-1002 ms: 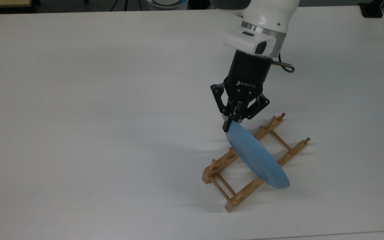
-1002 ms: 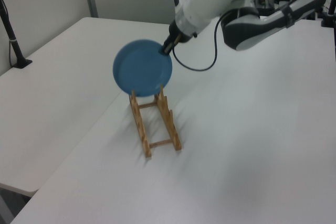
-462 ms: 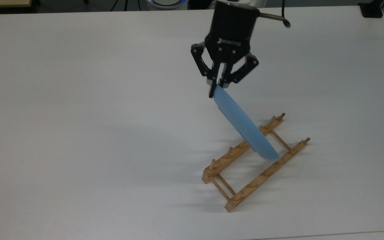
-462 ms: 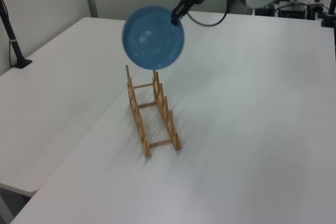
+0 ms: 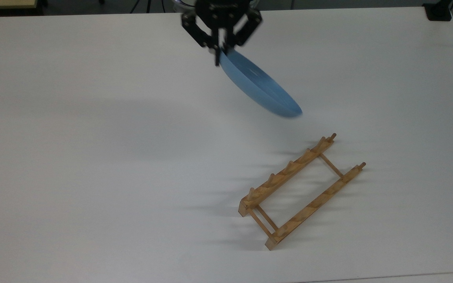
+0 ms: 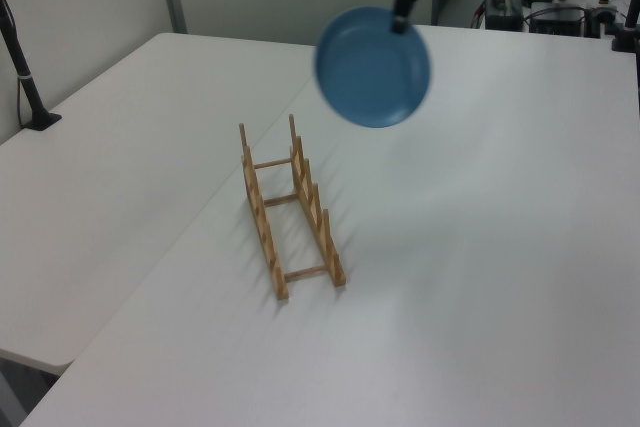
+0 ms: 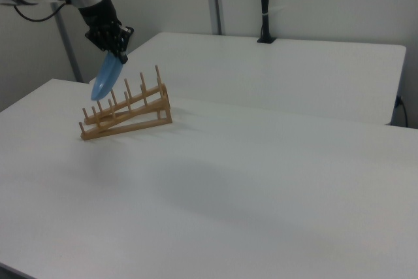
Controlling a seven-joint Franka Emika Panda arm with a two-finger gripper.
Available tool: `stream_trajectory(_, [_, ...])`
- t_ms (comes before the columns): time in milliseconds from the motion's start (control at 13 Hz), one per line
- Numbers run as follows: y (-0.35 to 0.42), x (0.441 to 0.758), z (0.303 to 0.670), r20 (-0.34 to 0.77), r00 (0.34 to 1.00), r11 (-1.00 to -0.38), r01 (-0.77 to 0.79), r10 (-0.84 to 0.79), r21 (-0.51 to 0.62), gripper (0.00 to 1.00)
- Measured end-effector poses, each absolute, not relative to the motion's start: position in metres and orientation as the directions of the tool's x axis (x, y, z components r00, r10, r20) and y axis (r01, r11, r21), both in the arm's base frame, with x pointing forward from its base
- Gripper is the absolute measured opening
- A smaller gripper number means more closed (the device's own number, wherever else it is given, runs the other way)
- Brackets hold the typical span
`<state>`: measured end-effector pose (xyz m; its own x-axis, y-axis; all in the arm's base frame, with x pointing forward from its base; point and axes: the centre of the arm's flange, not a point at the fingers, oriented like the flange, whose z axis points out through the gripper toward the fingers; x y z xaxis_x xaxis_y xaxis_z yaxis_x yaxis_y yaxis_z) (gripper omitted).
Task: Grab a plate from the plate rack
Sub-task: 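Lift the blue plate up out of the wooden rack, then carry the plate beside the rack and lower it flat onto the table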
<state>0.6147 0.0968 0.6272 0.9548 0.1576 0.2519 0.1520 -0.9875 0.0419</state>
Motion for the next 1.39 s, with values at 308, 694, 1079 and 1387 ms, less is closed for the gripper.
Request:
stream_trajectory(308, [0.032,0.593,0.598,0.007,0.960,-0.958,0.281,0.281,-0.055,0.07])
stream_trajectory(694, [-0.027,0.587,0.530,-0.120,0.930,-0.933,0.328,0.346,-0.151,0.07])
stream_trajectory(1079, [-0.056,0.589,0.441,-0.135,0.935,-0.937,0.306,0.329,-0.166,0.07])
stream_trajectory(1387, [-0.073,0.589,0.394,-0.166,0.938,-0.944,0.273,0.304,-0.182,0.07])
